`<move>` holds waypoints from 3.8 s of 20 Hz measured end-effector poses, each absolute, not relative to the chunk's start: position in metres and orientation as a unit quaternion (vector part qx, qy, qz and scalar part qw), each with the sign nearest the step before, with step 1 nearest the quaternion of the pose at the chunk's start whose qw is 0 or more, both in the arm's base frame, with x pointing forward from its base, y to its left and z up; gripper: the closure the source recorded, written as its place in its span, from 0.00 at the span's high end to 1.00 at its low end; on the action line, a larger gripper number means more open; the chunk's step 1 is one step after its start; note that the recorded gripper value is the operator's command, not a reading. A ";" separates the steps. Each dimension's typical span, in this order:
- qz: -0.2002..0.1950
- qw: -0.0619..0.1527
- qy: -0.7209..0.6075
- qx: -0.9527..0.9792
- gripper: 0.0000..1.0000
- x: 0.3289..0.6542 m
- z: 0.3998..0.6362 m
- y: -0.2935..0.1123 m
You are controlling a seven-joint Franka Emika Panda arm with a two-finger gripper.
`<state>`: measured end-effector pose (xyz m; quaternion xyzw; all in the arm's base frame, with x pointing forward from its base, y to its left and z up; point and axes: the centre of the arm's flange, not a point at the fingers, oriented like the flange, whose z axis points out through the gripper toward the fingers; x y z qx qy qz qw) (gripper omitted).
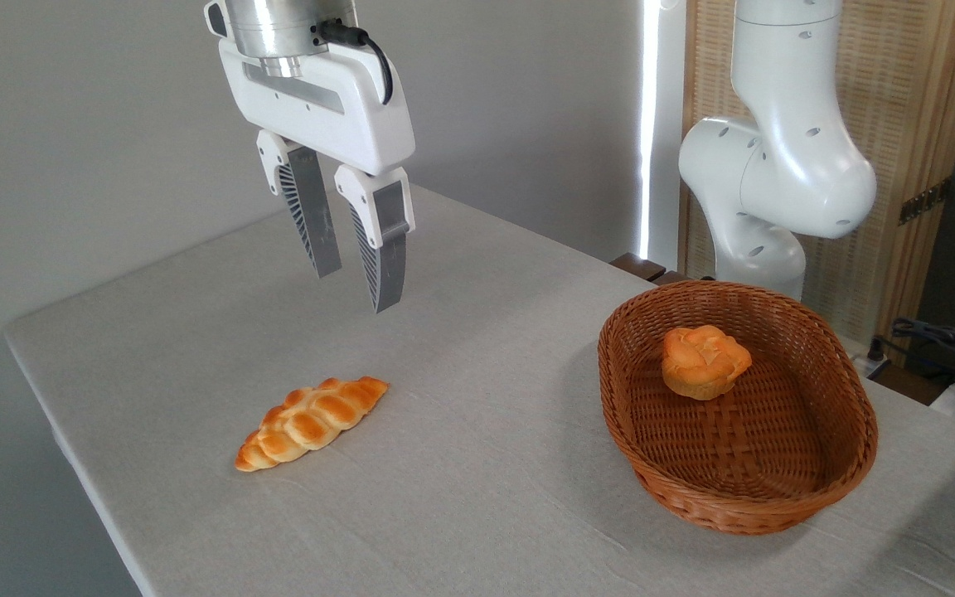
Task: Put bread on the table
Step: 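Move the open gripper over the wicker basket and lower onto the round bun, then close the gripper on the round bun inside the basket, then lift the bun out of the basket and carry it toward the braided roll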
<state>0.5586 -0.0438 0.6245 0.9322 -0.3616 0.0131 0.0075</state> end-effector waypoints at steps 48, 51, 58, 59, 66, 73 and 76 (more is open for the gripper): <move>-0.133 0.123 -0.619 0.764 0.69 0.306 0.421 0.097; -0.132 0.124 -0.621 0.763 0.29 0.305 0.414 0.097; -0.131 0.124 -0.621 0.763 0.25 0.305 0.414 0.096; -0.131 0.124 -0.621 0.763 0.25 0.305 0.414 0.096; -0.133 0.123 -0.622 0.762 0.25 0.305 0.417 0.096; -0.109 0.069 -0.628 0.767 0.30 0.334 0.503 0.094; -0.062 0.055 -0.626 0.775 0.30 0.363 0.550 0.089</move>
